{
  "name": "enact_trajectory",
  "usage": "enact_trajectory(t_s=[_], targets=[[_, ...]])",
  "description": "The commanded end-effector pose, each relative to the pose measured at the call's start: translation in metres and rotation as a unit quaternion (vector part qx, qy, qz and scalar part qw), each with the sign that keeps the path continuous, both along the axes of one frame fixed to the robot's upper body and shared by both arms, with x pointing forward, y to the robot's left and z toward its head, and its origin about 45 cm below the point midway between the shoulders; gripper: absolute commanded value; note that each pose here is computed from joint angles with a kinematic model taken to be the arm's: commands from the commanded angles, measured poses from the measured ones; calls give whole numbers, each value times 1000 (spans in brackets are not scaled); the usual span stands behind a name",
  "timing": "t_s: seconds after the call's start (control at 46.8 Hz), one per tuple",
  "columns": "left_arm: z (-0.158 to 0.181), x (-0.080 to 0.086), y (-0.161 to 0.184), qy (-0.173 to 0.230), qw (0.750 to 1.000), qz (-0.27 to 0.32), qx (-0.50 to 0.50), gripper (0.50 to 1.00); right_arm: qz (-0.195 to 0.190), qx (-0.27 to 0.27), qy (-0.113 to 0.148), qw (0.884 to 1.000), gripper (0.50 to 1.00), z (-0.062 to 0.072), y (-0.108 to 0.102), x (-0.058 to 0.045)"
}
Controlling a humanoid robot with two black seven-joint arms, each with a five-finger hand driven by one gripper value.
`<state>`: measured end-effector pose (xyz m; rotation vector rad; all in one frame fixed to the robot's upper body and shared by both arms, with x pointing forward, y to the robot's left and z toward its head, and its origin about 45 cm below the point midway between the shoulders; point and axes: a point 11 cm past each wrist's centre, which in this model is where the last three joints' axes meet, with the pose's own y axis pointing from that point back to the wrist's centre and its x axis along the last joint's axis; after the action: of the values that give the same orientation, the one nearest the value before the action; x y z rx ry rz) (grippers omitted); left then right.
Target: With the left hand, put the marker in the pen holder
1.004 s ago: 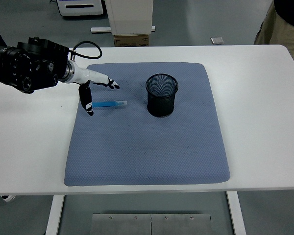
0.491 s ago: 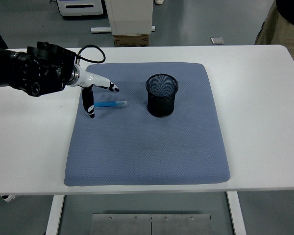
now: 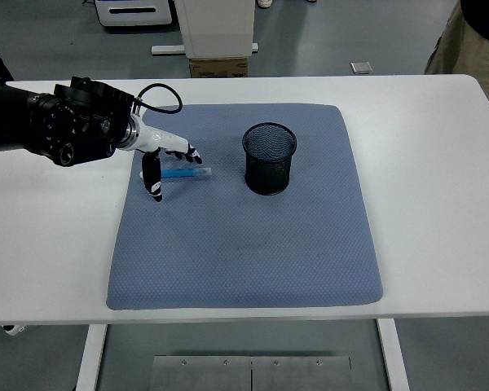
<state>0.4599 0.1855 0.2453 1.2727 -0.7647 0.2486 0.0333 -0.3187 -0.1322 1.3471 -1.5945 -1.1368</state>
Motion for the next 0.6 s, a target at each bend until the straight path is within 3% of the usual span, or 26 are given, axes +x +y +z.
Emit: enact_trajectory(t_s=[0.0, 0.085, 0.406, 0.577], targets=[[0, 0, -1, 0, 1000, -2, 0, 859, 0, 0, 0, 1000, 1000, 0, 0, 0], [0, 0, -3, 0, 1000, -4, 1, 830, 0, 0, 0, 1000, 1000, 0, 0, 0], [-2, -1, -11, -1, 1000, -7, 3, 812, 0, 0, 0, 1000, 1000, 0, 0, 0], [-2, -2, -16, -1, 1000, -10, 2, 766, 0, 0, 0, 1000, 1000, 0, 0, 0]])
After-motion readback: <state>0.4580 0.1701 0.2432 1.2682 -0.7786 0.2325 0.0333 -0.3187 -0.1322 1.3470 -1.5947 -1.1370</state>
